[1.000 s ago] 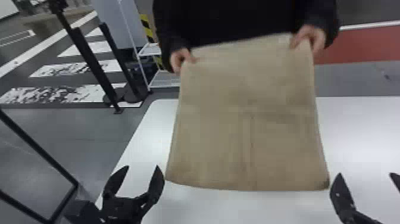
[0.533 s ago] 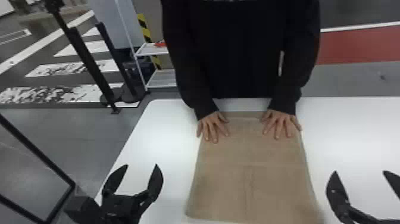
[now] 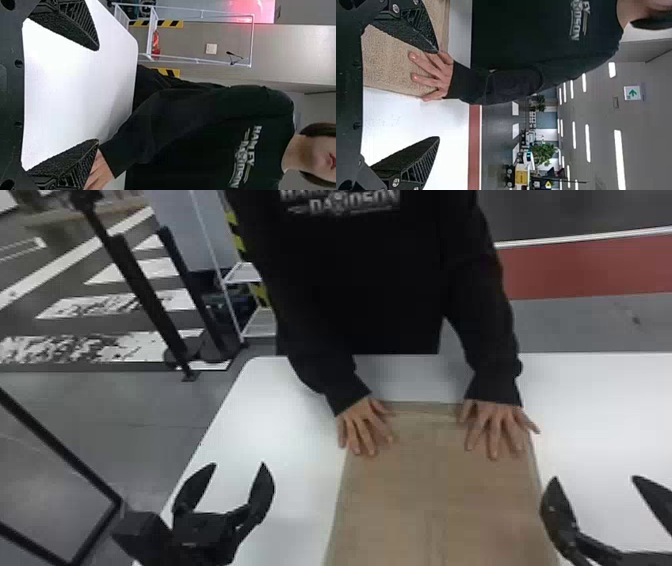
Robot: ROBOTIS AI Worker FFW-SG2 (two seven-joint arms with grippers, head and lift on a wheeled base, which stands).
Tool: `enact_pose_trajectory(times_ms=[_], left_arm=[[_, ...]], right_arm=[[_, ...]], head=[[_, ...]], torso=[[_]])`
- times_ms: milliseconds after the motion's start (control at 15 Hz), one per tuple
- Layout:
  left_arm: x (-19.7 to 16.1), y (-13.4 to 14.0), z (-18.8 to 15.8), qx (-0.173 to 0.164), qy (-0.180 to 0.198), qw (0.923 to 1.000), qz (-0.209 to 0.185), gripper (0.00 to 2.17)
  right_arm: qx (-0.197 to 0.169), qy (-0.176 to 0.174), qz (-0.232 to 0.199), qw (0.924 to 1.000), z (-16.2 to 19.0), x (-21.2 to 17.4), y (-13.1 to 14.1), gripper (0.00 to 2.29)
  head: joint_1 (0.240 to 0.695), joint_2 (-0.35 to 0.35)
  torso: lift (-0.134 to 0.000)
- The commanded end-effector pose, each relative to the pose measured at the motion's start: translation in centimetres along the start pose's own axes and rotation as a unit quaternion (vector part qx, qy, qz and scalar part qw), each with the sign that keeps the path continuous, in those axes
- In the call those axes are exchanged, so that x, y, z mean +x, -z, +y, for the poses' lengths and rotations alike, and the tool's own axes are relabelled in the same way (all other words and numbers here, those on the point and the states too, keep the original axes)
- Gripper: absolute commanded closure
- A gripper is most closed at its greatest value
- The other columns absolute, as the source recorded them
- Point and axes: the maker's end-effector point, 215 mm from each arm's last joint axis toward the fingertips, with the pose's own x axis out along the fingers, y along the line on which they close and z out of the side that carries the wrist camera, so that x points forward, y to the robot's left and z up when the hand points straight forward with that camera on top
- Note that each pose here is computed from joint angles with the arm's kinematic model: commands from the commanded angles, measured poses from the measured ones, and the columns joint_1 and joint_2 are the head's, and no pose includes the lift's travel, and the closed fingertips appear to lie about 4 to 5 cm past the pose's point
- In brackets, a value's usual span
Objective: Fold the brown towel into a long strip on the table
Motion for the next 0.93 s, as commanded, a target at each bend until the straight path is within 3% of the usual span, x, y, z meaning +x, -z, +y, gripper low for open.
enact_pose_trajectory(times_ms=[0,533,867], left_arm=[[0.3,0.4,-0.1,-0.002,0.001,1.0,0.005,0.05],[2.5,-0.3,-2.0,-0.008,0.022,0.9997,0.001,0.08],[6.0,0.2,-4.9,0.001,0.068,0.9968,0.042,0.11]], right_arm=[[-0.001,0.002,0.003,1.0,-0.2,0.0,0.2,0.11],[-0.005,0.014,0.01,0.9998,-1.6,-0.1,0.9,0.11],[-0.005,0.016,0.023,0.9996,-1.8,0.4,2.5,0.11]], head=[[0.695,0.288],[0.695,0.258],[0.695,0.203]], torso=[[-0.121],[-0.121],[-0.121]])
